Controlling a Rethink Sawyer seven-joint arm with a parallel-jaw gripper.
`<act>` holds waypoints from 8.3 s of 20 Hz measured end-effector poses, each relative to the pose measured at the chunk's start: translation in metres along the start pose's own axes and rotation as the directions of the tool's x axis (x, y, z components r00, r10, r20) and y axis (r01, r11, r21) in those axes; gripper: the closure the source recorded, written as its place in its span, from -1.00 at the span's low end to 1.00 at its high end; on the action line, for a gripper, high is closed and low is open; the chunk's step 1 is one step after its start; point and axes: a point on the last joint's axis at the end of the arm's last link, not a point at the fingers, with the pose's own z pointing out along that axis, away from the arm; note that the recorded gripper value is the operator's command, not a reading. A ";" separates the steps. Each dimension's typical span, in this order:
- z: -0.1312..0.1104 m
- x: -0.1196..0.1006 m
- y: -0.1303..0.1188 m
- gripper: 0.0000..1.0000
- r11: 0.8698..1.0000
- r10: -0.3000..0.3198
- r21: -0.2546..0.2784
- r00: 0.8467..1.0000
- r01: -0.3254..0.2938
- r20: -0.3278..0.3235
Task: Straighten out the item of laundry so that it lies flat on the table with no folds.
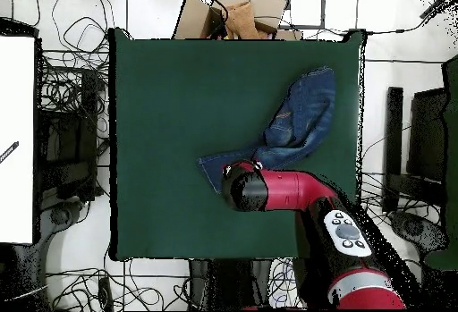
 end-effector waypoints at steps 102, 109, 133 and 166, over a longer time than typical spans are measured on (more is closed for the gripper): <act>0.029 -0.024 -0.053 -1.00 0.925 0.354 0.114 0.930 -0.364 0.098; 0.029 -0.023 -0.053 -1.00 0.924 0.355 0.114 0.930 -0.365 0.097; 0.030 -0.027 -0.041 -1.00 0.932 0.319 0.138 0.940 -0.334 0.125; 0.029 -0.026 -0.042 1.00 0.930 0.327 0.137 0.937 -0.343 0.125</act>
